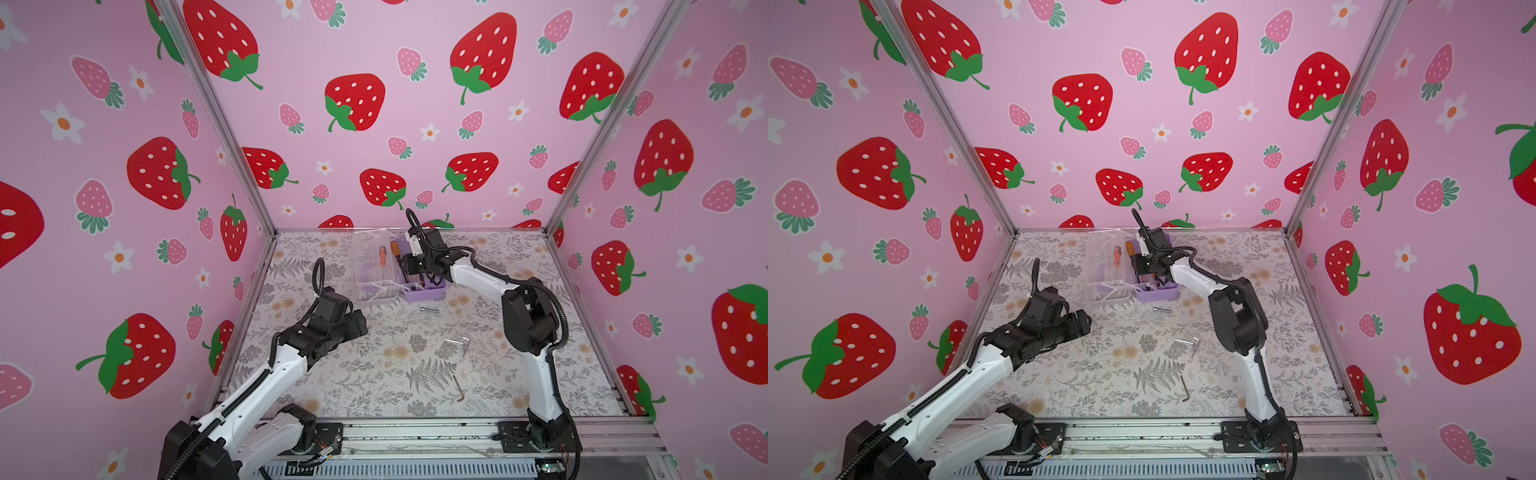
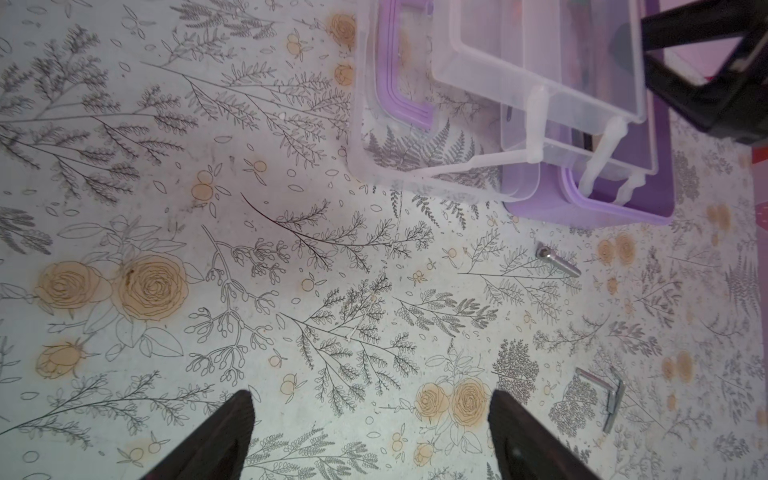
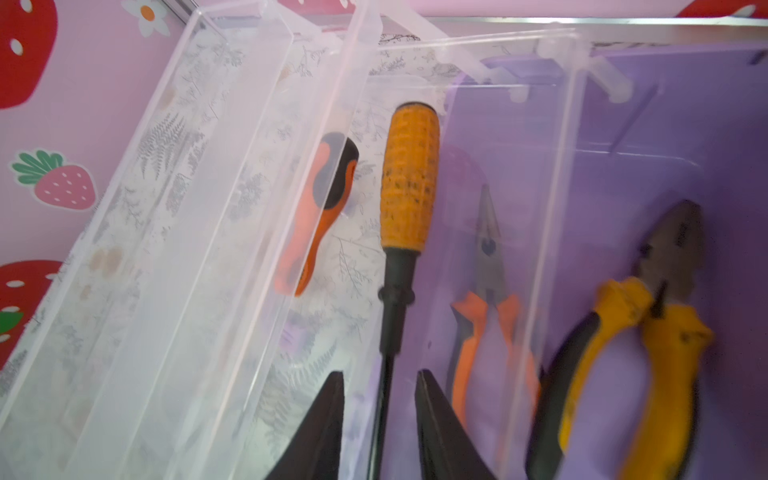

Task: Pack the tool kit
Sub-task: 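Move the right gripper down to the silver bolt beside the box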

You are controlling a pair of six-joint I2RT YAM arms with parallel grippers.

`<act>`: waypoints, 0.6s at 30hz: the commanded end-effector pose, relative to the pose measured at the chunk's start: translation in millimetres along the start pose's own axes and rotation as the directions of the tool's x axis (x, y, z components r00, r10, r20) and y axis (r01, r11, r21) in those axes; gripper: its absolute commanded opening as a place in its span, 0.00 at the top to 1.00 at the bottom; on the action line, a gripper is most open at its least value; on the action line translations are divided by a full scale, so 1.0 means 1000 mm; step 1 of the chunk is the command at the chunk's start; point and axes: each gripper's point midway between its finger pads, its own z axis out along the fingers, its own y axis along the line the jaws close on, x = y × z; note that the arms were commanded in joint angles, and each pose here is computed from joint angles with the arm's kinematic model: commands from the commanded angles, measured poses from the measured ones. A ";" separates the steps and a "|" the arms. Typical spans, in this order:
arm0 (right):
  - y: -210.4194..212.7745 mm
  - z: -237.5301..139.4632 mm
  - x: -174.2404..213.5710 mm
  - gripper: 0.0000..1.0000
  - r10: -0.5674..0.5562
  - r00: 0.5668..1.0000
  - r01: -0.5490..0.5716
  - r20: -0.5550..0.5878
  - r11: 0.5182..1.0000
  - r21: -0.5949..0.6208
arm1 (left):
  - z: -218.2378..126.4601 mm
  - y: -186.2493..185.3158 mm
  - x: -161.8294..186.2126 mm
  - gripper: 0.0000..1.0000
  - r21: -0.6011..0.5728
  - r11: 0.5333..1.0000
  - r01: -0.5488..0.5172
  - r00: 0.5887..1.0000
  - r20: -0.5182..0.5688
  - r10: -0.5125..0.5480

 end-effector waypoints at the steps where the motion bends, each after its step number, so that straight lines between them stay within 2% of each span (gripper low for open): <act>1: 0.004 -0.074 -0.038 0.66 -0.075 0.982 0.067 0.175 0.996 0.050 | 0.008 -0.008 0.012 0.16 0.028 0.999 -0.020 0.999 -0.038 0.021; 5: -0.018 -0.123 0.004 0.62 -0.107 0.969 0.076 0.221 0.987 0.145 | 0.020 -0.021 0.022 0.22 0.044 0.998 -0.051 0.996 -0.068 0.054; 9: -0.042 -0.146 0.057 0.62 -0.098 0.975 0.055 0.197 0.976 0.212 | 0.032 -0.039 0.024 0.23 0.060 0.996 -0.070 0.992 -0.100 0.076; 14: -0.049 -0.143 0.105 0.58 -0.129 0.983 0.100 0.130 0.973 0.208 | 0.047 -0.059 0.025 0.25 0.090 0.994 -0.064 0.988 -0.134 0.076; 18: -0.053 -0.125 0.130 0.49 -0.132 0.988 0.116 0.076 0.975 0.188 | 0.050 -0.070 0.029 0.25 0.100 0.992 -0.076 0.985 -0.145 0.090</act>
